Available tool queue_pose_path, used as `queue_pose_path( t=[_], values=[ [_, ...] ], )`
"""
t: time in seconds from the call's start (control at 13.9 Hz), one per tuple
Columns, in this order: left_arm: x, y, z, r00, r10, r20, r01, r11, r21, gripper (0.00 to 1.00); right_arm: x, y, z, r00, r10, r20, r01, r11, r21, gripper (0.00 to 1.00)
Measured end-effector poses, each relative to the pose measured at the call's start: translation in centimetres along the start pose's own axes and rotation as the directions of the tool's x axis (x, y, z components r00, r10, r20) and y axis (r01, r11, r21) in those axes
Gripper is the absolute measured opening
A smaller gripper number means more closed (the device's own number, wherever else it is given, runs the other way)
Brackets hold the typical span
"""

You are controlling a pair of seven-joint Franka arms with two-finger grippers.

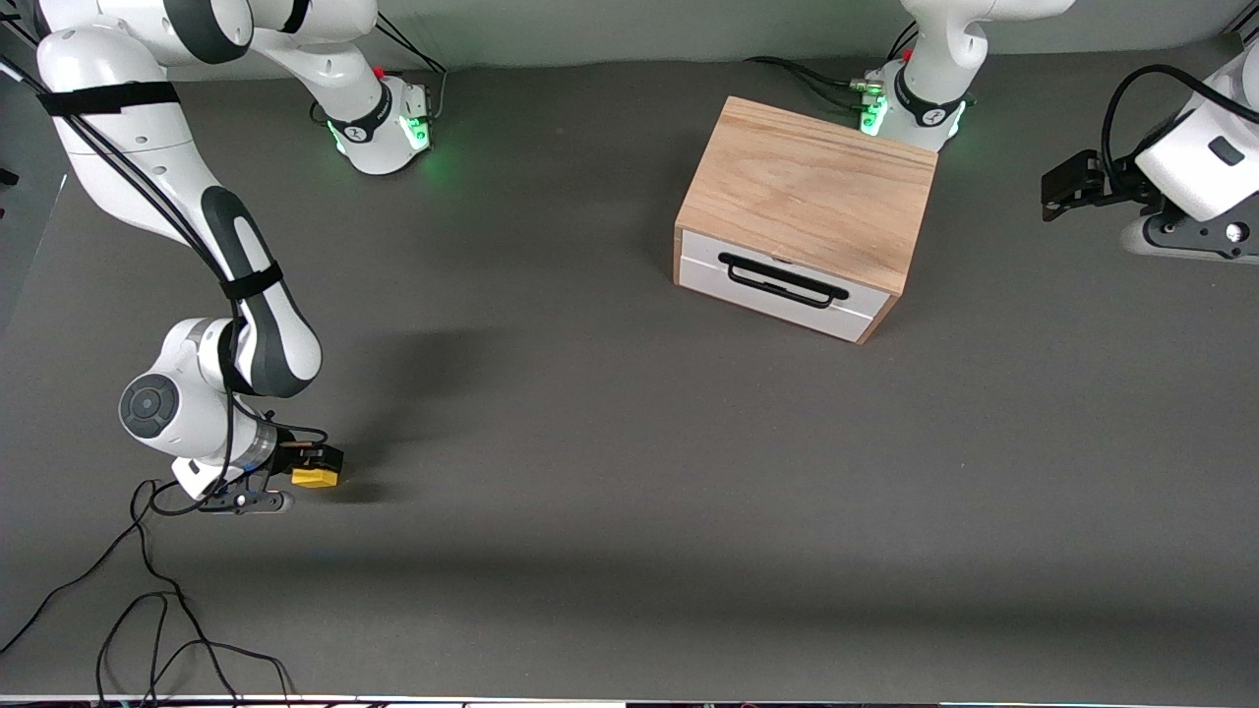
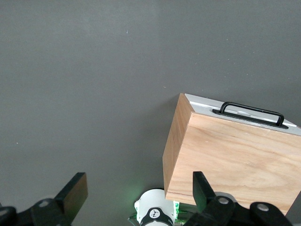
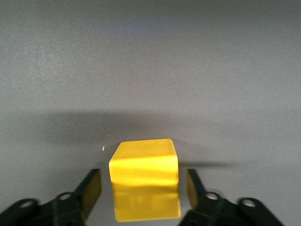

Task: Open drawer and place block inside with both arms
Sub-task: 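Lower the right gripper over the yellow cube and close on it, then lift the yellow cube with the right gripper and draw it back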

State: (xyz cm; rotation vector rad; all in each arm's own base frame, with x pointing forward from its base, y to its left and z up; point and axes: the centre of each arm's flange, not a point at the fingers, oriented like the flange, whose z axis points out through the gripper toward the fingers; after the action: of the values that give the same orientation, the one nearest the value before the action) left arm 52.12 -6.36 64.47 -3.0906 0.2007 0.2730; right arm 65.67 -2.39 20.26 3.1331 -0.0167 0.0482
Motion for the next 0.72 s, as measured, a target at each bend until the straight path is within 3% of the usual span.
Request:
queue_pose_path(
  t=[0.07,0.14,0.72],
  values=[
    [0.0,0.0,0.0,1.0,0.0,0.0,0.0,1.0,0.0,1.0,0.0,0.0,0.0,1.0,0.0,0.0,0.0,1.0,0.0,0.59],
    [0.0,0.0,0.0,1.0,0.0,0.0,0.0,1.0,0.0,1.0,0.0,0.0,0.0,1.0,0.0,-0.001,0.0,1.0,0.0,0.55],
    [0.0,-0.2,0.0,1.0,-0.003,0.0,0.003,1.0,0.001,1.0,0.7,-0.1,-1.1,1.0,-0.001,-0.019,0.001,1.0,0.0,0.55]
  ],
)
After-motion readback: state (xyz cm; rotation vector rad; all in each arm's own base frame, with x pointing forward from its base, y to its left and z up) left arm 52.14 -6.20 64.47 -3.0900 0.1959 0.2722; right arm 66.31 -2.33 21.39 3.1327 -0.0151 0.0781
